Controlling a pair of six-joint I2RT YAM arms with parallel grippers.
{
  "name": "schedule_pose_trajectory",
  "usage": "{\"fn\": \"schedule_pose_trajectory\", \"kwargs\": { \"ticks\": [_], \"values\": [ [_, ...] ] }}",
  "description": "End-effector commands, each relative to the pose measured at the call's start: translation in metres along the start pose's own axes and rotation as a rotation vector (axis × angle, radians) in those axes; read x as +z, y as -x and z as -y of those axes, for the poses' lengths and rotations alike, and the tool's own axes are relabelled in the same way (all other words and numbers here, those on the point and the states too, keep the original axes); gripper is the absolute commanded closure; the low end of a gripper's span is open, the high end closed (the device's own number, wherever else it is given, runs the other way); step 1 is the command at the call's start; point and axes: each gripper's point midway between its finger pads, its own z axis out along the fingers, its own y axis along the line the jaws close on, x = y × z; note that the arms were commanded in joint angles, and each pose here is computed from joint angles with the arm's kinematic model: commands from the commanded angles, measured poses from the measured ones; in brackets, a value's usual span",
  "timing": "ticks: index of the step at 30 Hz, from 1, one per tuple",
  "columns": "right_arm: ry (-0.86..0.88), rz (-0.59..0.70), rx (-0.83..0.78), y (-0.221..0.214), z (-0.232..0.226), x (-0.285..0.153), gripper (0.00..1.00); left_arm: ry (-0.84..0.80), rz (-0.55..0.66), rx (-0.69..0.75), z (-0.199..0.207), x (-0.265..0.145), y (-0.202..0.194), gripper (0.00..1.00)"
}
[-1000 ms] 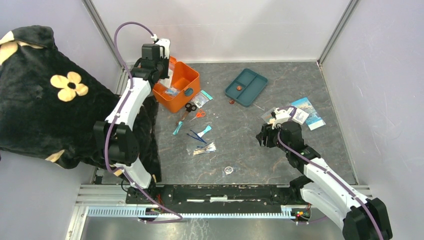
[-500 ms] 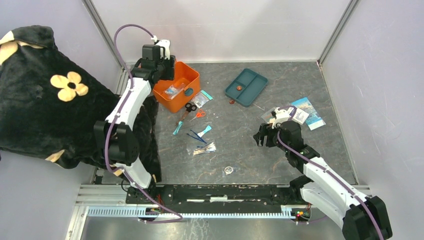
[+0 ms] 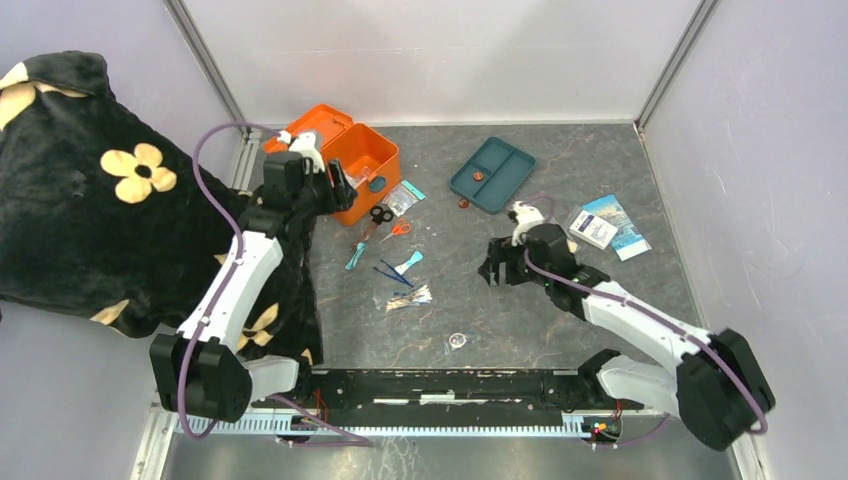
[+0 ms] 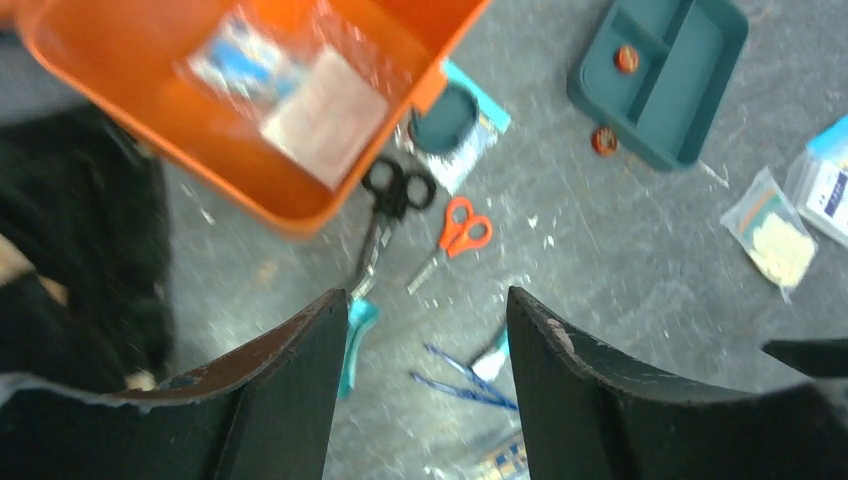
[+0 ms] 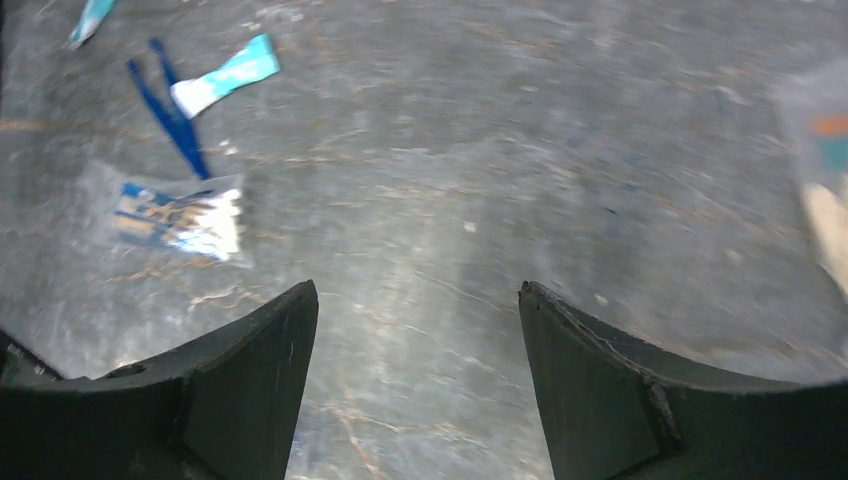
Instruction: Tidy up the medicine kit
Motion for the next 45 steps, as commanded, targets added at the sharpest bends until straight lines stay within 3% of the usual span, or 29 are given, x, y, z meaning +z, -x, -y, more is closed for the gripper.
{"fn": "schedule_pose_trajectory", "kwargs": {
  "ticks": [1,7,12,26,34,38,42,45],
  "values": [
    [0.138,-0.053,-0.127,0.009,-0.050,0.014,0.20,-0.088,-0.052,-0.156,0.017,0.000,-0.038,0.34],
    [0.243,-0.162,-0.188,-0.012,-0.096,0.043,0.20,-0.016,-0.077,-0.202,0.001,-0.010,-0.072,0.34],
    [0.283,-0.184,-0.099,-0.014,-0.119,0.075,0.21,-0.012,-0.086,-0.220,-0.001,-0.012,-0.083,0.34],
    [0.314,-0.291,0.022,-0.047,-0.130,0.107,0.33,-0.039,-0.161,-0.322,0.002,-0.017,-0.126,0.34],
    [0.285,-0.326,0.011,-0.060,-0.121,0.106,0.60,-0.057,-0.196,-0.364,0.007,-0.019,-0.140,0.34],
    [0.257,-0.291,0.009,-0.054,-0.115,0.103,0.70,-0.067,-0.214,-0.364,0.009,-0.018,-0.146,0.34],
    [0.286,-0.223,-0.009,-0.041,-0.120,0.098,0.92,-0.110,-0.241,-0.332,0.014,-0.015,-0.151,0.33],
    [0.297,-0.169,-0.040,-0.030,-0.120,0.093,1.00,-0.171,-0.256,-0.320,0.025,-0.013,-0.151,0.32]
  ]
}}
